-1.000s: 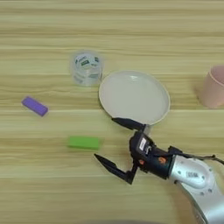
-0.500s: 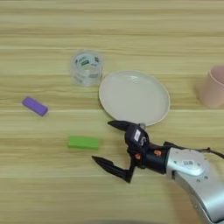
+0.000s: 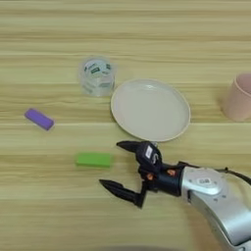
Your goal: Move the objects on the table
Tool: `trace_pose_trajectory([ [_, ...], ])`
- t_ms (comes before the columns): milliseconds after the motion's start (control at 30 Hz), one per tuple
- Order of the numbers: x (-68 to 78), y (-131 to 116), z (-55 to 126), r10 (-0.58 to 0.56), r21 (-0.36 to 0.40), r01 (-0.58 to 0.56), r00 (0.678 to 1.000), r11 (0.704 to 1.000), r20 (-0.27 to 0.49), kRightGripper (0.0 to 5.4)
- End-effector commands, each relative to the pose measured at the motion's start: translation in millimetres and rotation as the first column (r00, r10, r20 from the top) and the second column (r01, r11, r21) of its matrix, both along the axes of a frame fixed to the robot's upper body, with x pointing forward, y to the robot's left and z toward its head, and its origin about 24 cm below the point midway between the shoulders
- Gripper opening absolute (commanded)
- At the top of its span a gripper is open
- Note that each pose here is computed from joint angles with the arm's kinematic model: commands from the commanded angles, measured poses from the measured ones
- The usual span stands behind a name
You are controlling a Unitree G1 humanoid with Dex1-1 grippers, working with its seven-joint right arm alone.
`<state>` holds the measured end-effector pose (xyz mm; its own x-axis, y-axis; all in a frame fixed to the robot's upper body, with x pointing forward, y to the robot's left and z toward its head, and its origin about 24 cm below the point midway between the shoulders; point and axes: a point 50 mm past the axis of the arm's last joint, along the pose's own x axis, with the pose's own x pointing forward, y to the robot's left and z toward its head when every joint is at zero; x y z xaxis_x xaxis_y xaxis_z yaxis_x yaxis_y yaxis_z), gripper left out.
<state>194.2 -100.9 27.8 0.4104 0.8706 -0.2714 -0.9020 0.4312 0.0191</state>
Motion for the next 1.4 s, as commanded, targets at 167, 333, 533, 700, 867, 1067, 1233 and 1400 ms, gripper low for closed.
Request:
trace_pose_trajectory([
  [167, 14.9, 7.0, 10.4, -0.023, -0.002, 0.024, 0.992, 1.000, 0.127, 5.38],
  [333, 17.6, 9.7, 5.9, -0.027, -0.007, 0.028, 0.990, 1.000, 0.136, 5.38],
  [533, 18.5, 11.3, -0.5, -0.029, -0.022, 0.033, 0.989, 0.999, 0.146, 5.38],
  [700, 19.2, 13.0, -4.5, -0.029, -0.018, 0.032, 0.990, 0.999, 0.137, 5.38],
  [867, 18.4, 14.2, -6.9, -0.019, -0.014, 0.021, 0.992, 1.000, 0.129, 5.14],
  [1067, 18.2, 14.0, -7.0, -0.019, -0.011, 0.020, 0.991, 1.000, 0.129, 4.46],
  [1233, 17.7, 13.9, -7.2, -0.020, -0.008, 0.021, 0.992, 1.000, 0.127, 3.96],
  [1400, 17.5, 13.9, -7.5, -0.021, -0.006, 0.022, 0.992, 1.000, 0.125, 3.38],
])
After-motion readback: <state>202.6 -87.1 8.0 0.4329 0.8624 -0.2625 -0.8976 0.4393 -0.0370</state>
